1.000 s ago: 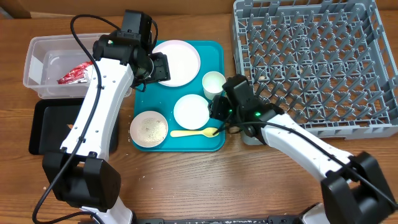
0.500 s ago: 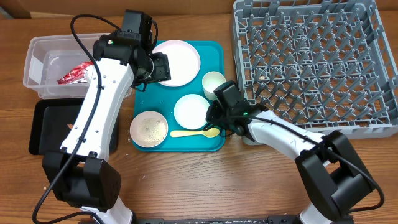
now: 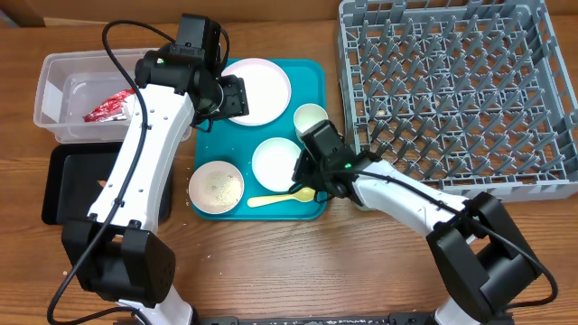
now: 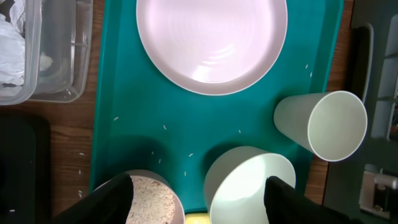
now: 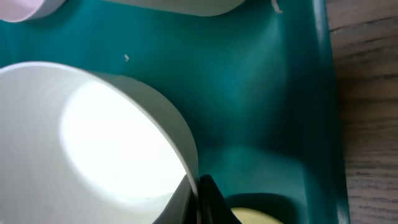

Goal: Sort waste into correct bins and load items into the dishwasher
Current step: 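Lift the white bowl with the right gripper into the grey dish rack, then release the bowl in the rack and move the right gripper back toward the tray, then grasp the white cup with the left gripper and lift it toward the right gripper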

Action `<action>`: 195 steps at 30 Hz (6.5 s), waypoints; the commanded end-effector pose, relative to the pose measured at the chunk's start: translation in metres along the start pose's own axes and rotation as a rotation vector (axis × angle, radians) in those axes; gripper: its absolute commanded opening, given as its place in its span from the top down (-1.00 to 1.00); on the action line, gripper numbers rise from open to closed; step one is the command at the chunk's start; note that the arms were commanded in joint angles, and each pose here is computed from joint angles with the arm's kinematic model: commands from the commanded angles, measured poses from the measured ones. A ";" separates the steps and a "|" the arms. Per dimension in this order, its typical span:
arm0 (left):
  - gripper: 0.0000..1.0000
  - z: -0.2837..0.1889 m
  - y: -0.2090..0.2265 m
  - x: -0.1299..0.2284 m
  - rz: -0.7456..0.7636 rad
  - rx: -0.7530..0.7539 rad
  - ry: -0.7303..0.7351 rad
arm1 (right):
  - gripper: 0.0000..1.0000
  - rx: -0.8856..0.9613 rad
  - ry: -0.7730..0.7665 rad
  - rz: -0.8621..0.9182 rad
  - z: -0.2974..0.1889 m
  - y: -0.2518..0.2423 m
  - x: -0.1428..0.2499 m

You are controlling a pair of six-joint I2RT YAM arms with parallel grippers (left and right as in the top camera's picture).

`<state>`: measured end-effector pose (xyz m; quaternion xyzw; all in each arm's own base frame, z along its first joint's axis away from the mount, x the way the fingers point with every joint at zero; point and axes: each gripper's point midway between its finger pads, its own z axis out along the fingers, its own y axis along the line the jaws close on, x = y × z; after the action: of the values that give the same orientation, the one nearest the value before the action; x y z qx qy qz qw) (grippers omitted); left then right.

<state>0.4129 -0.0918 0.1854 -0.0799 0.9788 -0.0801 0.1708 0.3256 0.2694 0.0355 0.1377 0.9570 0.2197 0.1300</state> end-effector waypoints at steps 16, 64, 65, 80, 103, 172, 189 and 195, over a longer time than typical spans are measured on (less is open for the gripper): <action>-0.56 -0.005 -0.005 -0.008 -0.017 0.015 -0.029 | 0.92 0.236 -0.635 -0.167 -0.220 0.019 -0.130; -1.00 -0.006 -0.011 -0.020 -0.013 0.044 -0.079 | 0.92 1.001 -0.991 -0.595 -0.108 -0.082 -0.324; -1.00 -0.006 -0.012 -0.021 -0.012 0.045 -0.082 | 0.92 0.996 -0.976 -0.597 -0.103 -0.082 -0.320; -1.00 -0.007 -0.013 -0.024 -0.011 0.051 -0.095 | 0.44 1.080 -0.952 -0.590 -0.099 -0.065 -0.291; -1.00 -0.007 -0.011 -0.025 -0.016 0.048 -0.097 | -0.54 1.036 -1.160 -0.457 -0.155 -0.007 -0.270; 0.92 0.102 -0.131 0.026 0.491 0.443 0.120 | -0.53 0.169 -0.437 -0.188 -0.264 -0.047 -0.128; 0.92 -0.085 -0.067 -0.032 0.237 1.144 0.054 | -0.49 -0.605 -0.281 -0.449 -0.208 0.077 -0.112; 0.92 -0.093 -0.071 -0.026 0.244 1.191 0.059 | -0.50 -0.917 -0.223 -0.643 -0.222 0.123 -0.090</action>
<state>0.4206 -0.1322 0.2645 0.1002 0.8103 -0.5622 0.1314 0.3972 0.2371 0.2920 -0.1373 0.7801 0.4715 0.3877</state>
